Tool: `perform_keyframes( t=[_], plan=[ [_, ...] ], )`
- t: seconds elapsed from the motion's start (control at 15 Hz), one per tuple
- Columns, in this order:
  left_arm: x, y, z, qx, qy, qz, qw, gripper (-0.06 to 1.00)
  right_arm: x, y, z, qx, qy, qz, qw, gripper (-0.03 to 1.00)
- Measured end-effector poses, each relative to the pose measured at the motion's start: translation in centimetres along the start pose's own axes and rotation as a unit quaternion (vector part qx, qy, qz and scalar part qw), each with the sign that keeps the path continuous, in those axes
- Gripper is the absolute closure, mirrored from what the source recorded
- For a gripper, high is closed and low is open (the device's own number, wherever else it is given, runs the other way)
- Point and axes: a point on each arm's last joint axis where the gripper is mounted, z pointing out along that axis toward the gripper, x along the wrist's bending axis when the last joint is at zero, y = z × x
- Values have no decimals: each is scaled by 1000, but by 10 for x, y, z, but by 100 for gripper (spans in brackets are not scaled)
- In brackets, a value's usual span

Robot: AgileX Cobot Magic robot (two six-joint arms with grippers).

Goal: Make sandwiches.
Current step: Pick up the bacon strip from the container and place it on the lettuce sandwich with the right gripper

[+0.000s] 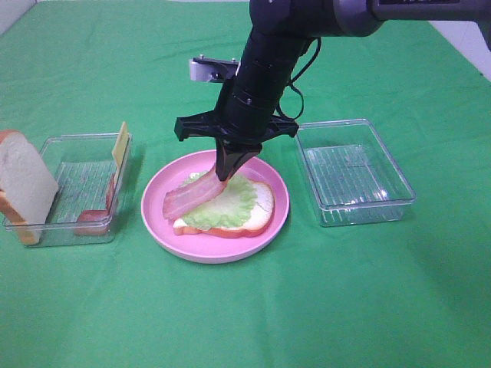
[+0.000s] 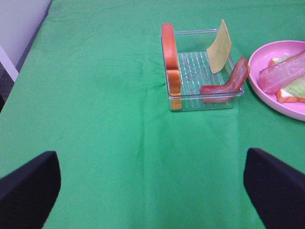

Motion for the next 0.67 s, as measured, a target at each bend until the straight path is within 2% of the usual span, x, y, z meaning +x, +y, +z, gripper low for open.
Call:
perform_keyframes(
  t=[0.13,0.33,0.4,0.47,0.53,0.6,0.67],
  plan=[
    [0,0,0,0,0,0,1000,-3,-5,0,-2,1,-25,-2,1000,95],
    [0,0,0,0,0,0,1000,-3,-6,-1,-3,3,-29,-3,1000,95],
    [0,0,0,0,0,0,1000,-3,-6,-1,-3,3,-29,-3,1000,92],
    [0,0,0,0,0,0,1000,-3,-6,-1,-3,3,-29,-3,1000,79],
    [0,0,0,0,0,0,1000,-3,-5,-1,-3,3,-29,-2,1000,58],
    [0,0,0,0,0,0,1000,-3,-5,-2,-4,6,-29,-2,1000,31],
    [0,0,0,0,0,0,1000,-3,-5,-3,-6,8,-30,-3,1000,14]
  ],
)
